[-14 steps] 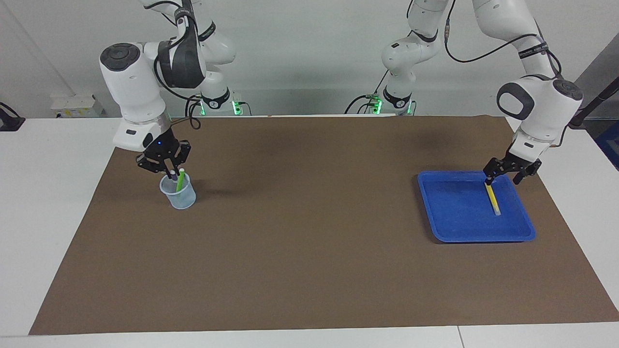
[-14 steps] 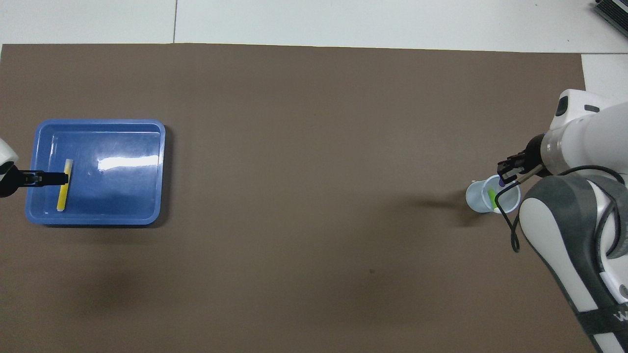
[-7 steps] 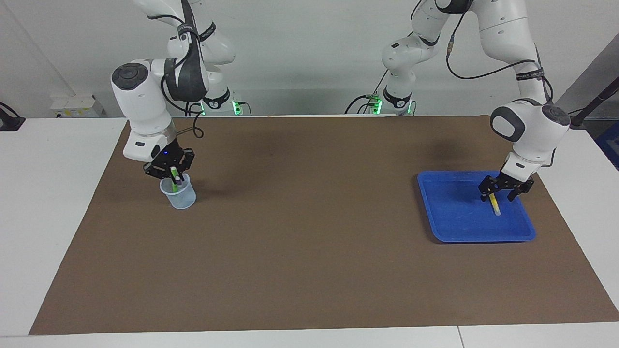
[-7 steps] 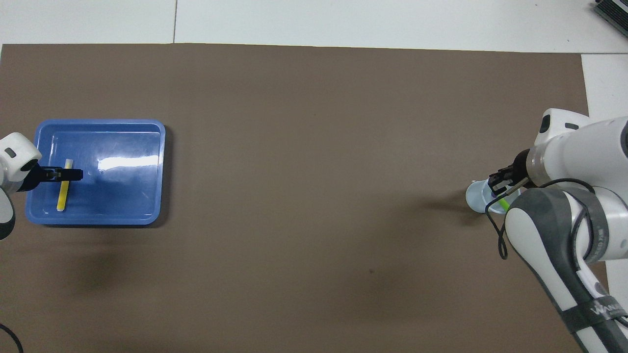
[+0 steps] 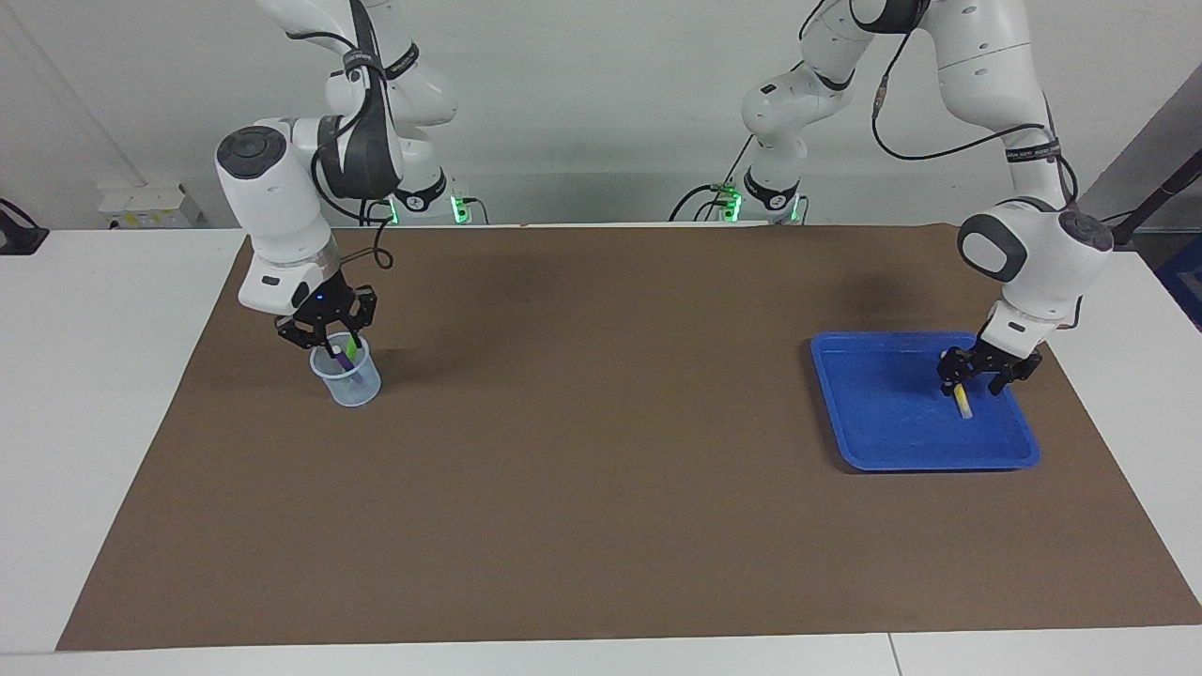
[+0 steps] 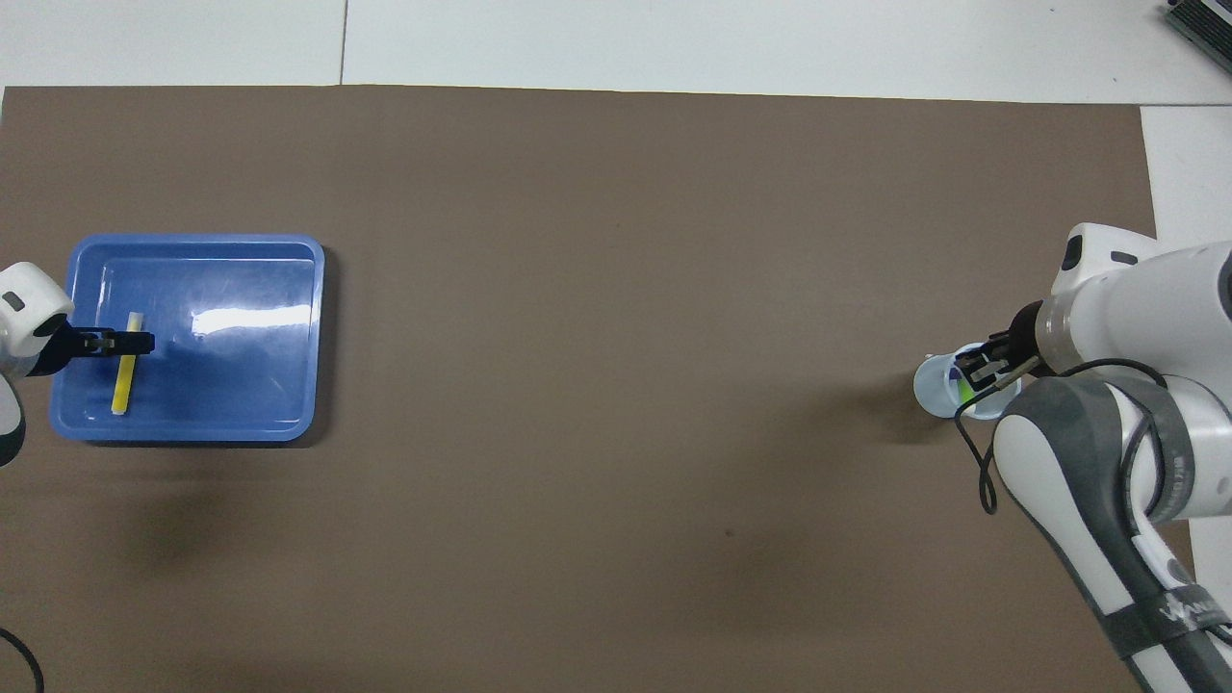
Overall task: Transfer and insert pens with both arms
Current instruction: 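Insert the purple pen into the cup with the right gripper, then raise the right gripper from the cup while the left gripper grasps yellow pen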
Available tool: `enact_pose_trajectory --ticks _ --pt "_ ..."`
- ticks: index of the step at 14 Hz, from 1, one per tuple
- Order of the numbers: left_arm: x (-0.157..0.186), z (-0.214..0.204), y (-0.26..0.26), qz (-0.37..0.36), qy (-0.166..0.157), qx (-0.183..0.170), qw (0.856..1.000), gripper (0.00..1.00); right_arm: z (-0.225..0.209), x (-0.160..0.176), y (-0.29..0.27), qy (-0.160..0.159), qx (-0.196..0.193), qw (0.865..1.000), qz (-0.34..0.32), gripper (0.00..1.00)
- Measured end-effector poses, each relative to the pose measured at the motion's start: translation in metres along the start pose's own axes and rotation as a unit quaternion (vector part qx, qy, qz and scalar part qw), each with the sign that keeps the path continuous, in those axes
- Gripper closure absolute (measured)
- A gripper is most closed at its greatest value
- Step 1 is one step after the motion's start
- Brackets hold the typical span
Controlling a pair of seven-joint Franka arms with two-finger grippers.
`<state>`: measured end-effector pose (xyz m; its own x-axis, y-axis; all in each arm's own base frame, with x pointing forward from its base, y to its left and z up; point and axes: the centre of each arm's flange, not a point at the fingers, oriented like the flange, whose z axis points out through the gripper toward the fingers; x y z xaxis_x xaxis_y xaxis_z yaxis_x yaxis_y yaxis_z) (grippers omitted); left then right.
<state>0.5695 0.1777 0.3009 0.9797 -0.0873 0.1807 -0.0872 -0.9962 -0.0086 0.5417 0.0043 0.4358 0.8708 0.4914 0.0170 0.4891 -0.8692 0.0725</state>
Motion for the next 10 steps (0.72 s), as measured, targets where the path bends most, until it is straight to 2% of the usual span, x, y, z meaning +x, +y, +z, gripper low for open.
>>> enact_pose_trajectory --ticks 2,3,4,5,6,8,10 --pt "-0.001 0.009 0.000 -0.001 -0.001 -0.001 1.000 0.10 -0.002 0.001 0.000 0.004 0.001 1.000 0.002 0.23" --pt "-0.001 0.011 0.000 -0.001 0.000 -0.001 1.000 0.19 -0.004 0.003 -0.001 0.010 0.004 1.000 0.004 0.14" --pt "0.000 0.010 0.000 0.000 0.001 0.000 1.000 0.20 -0.006 0.004 -0.002 0.015 0.010 1.000 0.009 0.04" --pt "0.000 0.009 0.000 0.000 0.002 0.000 1.000 0.23 -0.008 0.006 -0.004 0.019 0.015 1.000 0.014 0.00" --pt "0.002 0.008 0.001 0.001 0.003 0.000 1.000 0.33 -0.008 0.007 -0.005 0.021 0.017 0.999 0.019 0.00" --pt "0.004 0.005 0.000 0.001 0.006 0.001 1.000 0.63 -0.011 0.007 -0.007 0.023 0.017 0.999 0.023 0.00" --pt "0.005 0.004 0.001 0.002 0.008 0.001 1.000 0.83 -0.016 0.008 -0.008 0.027 0.015 0.999 0.022 0.00"
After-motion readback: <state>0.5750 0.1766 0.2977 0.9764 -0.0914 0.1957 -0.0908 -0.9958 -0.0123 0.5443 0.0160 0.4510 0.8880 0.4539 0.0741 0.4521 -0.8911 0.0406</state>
